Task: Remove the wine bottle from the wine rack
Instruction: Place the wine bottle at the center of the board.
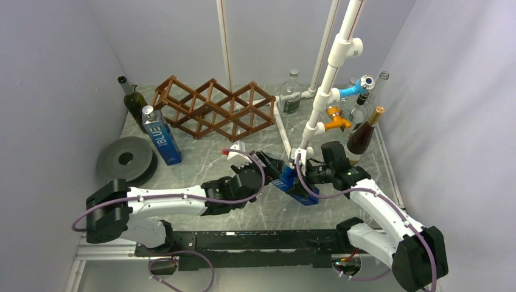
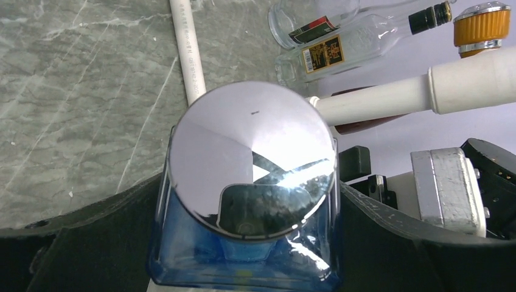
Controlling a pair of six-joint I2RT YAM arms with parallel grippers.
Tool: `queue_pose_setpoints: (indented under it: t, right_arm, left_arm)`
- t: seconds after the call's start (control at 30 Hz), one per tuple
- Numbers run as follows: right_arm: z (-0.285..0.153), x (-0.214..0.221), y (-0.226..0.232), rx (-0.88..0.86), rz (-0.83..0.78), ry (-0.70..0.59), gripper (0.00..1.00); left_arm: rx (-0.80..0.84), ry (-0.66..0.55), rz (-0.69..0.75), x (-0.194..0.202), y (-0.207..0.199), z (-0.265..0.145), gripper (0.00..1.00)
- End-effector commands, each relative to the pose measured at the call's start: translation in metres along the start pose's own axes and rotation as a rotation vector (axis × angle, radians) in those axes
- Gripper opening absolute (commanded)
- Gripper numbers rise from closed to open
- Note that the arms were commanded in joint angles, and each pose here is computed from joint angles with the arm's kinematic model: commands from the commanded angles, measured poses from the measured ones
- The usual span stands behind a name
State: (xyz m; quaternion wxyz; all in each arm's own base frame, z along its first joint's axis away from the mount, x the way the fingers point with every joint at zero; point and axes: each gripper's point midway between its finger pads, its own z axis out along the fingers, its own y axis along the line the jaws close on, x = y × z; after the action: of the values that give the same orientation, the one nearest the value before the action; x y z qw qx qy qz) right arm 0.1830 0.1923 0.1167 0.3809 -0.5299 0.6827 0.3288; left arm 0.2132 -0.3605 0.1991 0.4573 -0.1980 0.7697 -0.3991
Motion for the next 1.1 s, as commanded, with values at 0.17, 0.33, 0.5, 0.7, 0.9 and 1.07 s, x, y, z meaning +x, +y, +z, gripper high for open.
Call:
queue_pose_setpoints:
  t: [0.17, 0.33, 0.5, 0.7, 0.9, 1.07]
  right_arm:
    - [-0.006, -0.045, -0.006, 0.004, -0.137, -0.139, 0.0]
    - [-0.006, -0.045, -0.006, 0.004, -0.138, -0.139, 0.0]
    - [-0.006, -0.044, -0.005, 0.002, -0.138, -0.138, 0.0]
    - [-0.006, -0.044, -0.005, 0.0, -0.141, -0.138, 0.0]
    - [-0.007, -0.043, 0.0, -0.019, -0.156, -0.141, 0.28]
    - [-0.007, -0.042, 0.005, -0.041, -0.169, -0.143, 0.6]
  left_arm:
    - [0.01, -0.03, -0.04, -0.001, -0.012, 0.006, 0.92]
    - [0.041, -0.039, -0.042, 0.0, -0.018, 0.005, 0.84]
    - [0.092, -0.052, -0.042, -0.002, -0.024, 0.004, 0.55]
    - [0.146, -0.053, -0.016, -0.003, -0.031, 0.001, 0.0]
    - [0.204, -0.045, 0.056, -0.006, -0.047, -0.003, 0.0]
    - [0.273, -0.063, 0.051, -0.013, -0.057, -0.009, 0.0]
